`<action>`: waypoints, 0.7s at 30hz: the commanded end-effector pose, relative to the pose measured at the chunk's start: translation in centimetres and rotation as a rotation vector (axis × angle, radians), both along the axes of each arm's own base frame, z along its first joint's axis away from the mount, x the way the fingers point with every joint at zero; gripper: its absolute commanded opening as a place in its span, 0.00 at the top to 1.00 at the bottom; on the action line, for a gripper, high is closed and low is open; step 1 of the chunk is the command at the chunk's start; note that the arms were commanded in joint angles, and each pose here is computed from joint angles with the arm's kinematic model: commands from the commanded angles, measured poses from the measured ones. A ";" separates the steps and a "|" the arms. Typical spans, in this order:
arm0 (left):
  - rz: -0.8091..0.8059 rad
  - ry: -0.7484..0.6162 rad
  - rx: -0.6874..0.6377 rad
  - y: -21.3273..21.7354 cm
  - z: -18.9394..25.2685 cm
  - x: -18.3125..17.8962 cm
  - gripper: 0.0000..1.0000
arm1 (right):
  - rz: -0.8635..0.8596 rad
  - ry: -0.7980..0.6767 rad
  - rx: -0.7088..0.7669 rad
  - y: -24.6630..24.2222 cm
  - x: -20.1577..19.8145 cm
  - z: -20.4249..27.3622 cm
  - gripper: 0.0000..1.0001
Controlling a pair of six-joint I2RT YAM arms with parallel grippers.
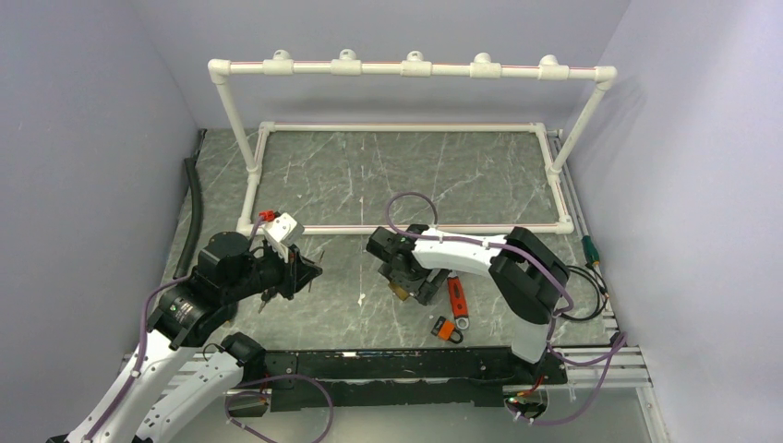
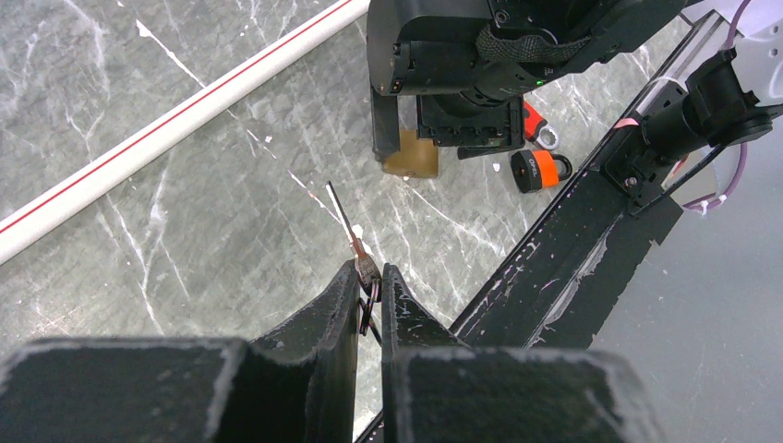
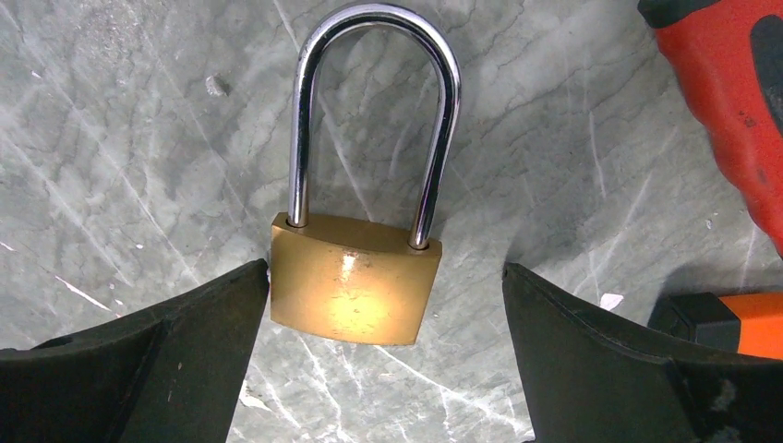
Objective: Unlock with the key
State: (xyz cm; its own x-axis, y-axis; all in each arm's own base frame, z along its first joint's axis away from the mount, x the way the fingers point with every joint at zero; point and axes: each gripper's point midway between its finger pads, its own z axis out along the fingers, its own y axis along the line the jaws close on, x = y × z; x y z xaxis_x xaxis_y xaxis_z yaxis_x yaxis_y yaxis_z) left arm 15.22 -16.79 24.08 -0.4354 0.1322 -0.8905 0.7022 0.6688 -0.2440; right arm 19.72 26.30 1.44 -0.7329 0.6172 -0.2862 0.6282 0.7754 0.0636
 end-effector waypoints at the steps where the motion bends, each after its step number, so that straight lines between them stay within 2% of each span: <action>1: -0.015 -0.009 -0.006 -0.3 0.2 0.0 1.00 | -0.046 -0.022 0.013 0.2 0.6 -0.3 0.00; 3: -0.015 -0.007 -0.004 -0.3 0.1 0.0 1.00 | -0.047 -0.017 0.008 0.2 0.6 -0.7 0.01; 7: -0.011 -0.009 -0.004 -0.2 0.1 0.1 1.00 | -0.047 -0.006 0.006 0.0 0.3 -1.4 0.12; 10: -0.011 -0.008 -0.003 -0.2 0.1 0.1 1.00 | -0.054 -0.017 -0.008 -0.4 0.3 -1.5 0.25; 12: -0.012 -0.004 -0.001 -0.3 0.0 0.1 1.00 | -0.053 -0.030 -0.012 -0.5 0.6 -1.5 0.36; 14: -0.013 0.001 0.002 -0.3 -0.1 0.1 1.00 | -0.045 -0.042 -0.016 -0.6 0.8 -1.4 0.53; 20: -0.011 0.009 0.008 -0.3 -0.3 0.3 1.00 | 0.026 -0.085 -0.007 -0.1 1.7 -0.3 0.93; 21: -0.011 0.009 0.008 -0.4 -0.3 0.3 1.00 | 0.045 -0.098 0.004 0.1 1.9 0.1 0.95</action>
State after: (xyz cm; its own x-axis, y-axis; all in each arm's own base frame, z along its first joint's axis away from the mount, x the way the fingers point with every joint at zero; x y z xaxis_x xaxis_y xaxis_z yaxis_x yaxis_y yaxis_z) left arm 15.41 -16.91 23.69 -0.4500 0.1414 -0.8818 0.6982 0.6714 -0.2486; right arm 19.95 26.09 1.39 -0.7305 0.6129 -0.3011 0.6250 0.7777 0.0667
